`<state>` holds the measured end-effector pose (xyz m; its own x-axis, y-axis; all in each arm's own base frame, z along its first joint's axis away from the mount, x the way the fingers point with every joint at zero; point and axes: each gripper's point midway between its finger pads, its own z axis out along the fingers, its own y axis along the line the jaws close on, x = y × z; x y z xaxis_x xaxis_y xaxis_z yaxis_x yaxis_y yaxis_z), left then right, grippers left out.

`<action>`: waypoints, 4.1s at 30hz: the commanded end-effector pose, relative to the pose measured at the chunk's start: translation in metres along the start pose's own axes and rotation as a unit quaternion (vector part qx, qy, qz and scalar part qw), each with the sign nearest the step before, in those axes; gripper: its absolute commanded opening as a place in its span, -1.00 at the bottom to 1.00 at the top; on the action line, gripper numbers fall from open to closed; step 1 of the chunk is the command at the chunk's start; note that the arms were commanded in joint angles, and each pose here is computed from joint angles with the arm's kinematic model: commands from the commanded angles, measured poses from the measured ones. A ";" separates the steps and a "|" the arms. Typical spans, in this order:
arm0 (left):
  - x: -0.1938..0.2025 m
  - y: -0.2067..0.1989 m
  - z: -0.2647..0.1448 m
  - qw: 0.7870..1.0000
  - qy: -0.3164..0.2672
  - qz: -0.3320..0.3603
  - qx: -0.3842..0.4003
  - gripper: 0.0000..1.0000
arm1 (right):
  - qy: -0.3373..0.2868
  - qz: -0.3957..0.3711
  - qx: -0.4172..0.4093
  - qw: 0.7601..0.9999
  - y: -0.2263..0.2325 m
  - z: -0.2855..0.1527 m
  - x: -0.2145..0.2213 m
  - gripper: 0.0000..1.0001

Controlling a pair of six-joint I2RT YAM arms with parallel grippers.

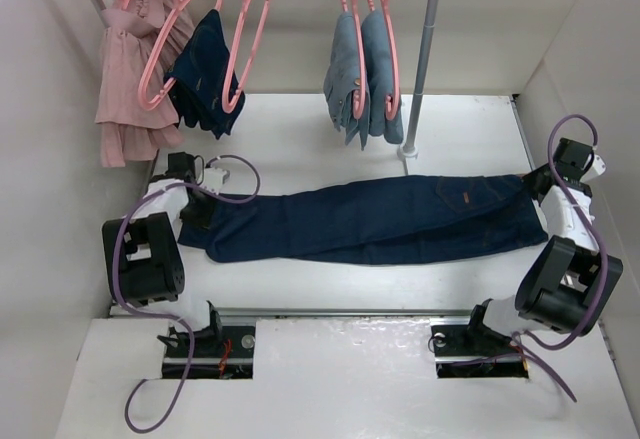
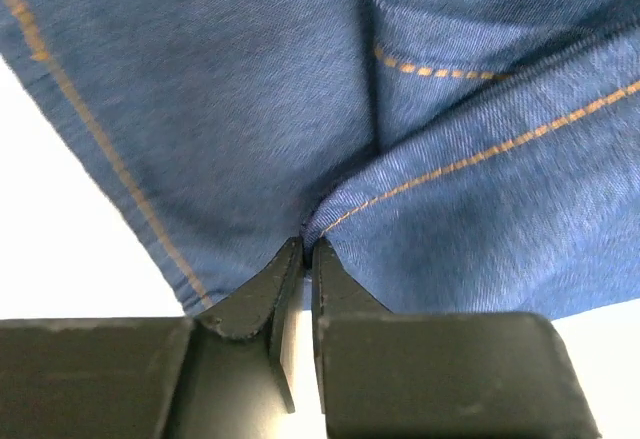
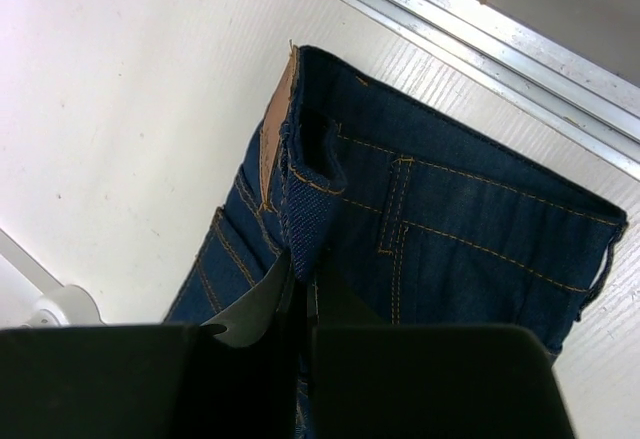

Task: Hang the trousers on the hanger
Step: Fold the trousers at the center of the board.

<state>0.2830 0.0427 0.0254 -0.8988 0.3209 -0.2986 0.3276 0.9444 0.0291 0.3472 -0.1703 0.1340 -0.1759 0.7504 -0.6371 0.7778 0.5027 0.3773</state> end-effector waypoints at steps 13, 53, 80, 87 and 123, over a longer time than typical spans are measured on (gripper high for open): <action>0.068 0.097 -0.105 0.954 0.135 -0.031 -0.265 -1.00 | -0.050 -0.002 -0.002 0.999 0.005 -0.009 -0.023 -1.00; 0.066 0.059 -0.072 0.981 0.080 -0.044 -0.170 -1.00 | 0.121 0.123 0.048 0.984 -0.041 0.035 0.075 0.47; 0.005 0.095 -0.110 0.972 0.008 -0.082 -0.221 -1.00 | -0.004 0.069 0.025 0.997 -0.013 0.004 -0.019 -1.00; -0.031 0.105 -0.133 0.969 -0.049 -0.090 -0.226 -1.00 | -0.041 0.065 0.010 0.997 -0.010 -0.026 -0.034 -1.00; 0.058 0.072 -0.045 0.972 0.076 -0.070 -0.212 -1.00 | 0.023 0.224 0.203 0.953 -0.142 -0.035 0.051 -0.32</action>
<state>0.2363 0.1211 0.0492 -0.9708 0.1579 -0.1805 0.0884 0.9352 0.3428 0.2040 -0.1724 0.0604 0.1750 0.9005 -0.3981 0.9542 -0.0554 0.2941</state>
